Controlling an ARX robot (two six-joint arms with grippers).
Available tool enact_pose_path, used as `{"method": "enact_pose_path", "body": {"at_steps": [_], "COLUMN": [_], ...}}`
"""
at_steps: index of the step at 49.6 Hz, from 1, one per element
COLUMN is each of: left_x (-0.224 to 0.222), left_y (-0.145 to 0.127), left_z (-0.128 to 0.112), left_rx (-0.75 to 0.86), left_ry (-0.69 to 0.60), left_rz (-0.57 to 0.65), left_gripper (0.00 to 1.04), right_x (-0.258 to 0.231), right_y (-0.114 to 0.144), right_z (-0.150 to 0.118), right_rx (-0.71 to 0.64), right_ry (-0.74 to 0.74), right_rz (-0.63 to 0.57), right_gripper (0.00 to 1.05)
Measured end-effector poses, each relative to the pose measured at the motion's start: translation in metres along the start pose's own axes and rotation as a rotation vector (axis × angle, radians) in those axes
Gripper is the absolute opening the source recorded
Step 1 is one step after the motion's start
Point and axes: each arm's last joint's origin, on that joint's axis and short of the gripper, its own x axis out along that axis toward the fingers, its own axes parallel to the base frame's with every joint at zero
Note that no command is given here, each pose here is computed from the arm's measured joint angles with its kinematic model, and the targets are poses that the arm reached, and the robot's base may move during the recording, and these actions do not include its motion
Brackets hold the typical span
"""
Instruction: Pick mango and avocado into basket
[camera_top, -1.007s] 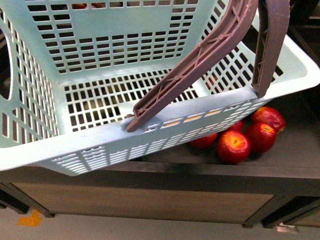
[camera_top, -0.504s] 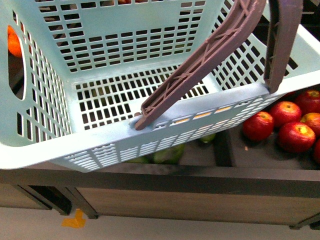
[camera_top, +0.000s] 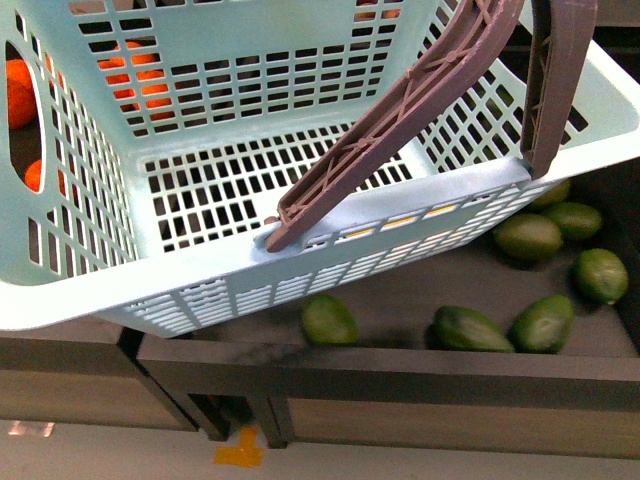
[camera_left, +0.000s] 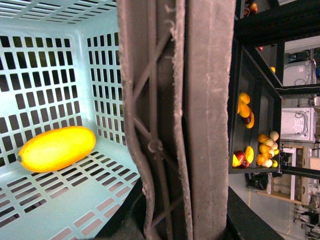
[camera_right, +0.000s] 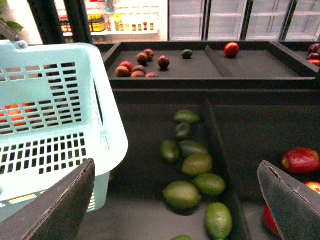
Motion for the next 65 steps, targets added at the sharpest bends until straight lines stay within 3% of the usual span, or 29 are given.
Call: {"method": "enact_pose_path", "body": {"at_steps": [17,23,36,43,54,65], "left_x": [-0.002,-0.002,0.0,0.0,0.0,0.0], "left_y": [0.005,0.003,-0.001,-0.001,0.0,0.0], "left_z": [0.006,0.004,-0.001,-0.001,0.0,0.0], "left_rx": [0.004,-0.005,0.001,-0.005,0.004,0.001], "left_ry": [-0.037,-0.02,0.009,0.01,-0.011,0.003], "left_rz": [0.026,0.013,-0.008,-0.008,0.008,-0.003], "left_gripper": [0.18,0.18,0.18,0.18,0.18,0.18], "right_x": [0.0,0.01,0.061,0.113,0.177,0.233], "right_y": [0.0,-0.009,-0.051,-0.097,-0.14,-0.163], "right_z": [0.0,-0.004,-0.02,-0.048,-0.101,-0.145], "right_rx": [0.0,0.033,0.106,0.176,0.189,0.213], "right_ry": [0.002,0.273,0.38,0.497,0.676,0.793], "right_rz": [0.005,-0.28,-0.316,-0.379,-0.464,-0.477], "right_gripper": [0.96,0.96,0.96,0.96,0.96,0.96]}}
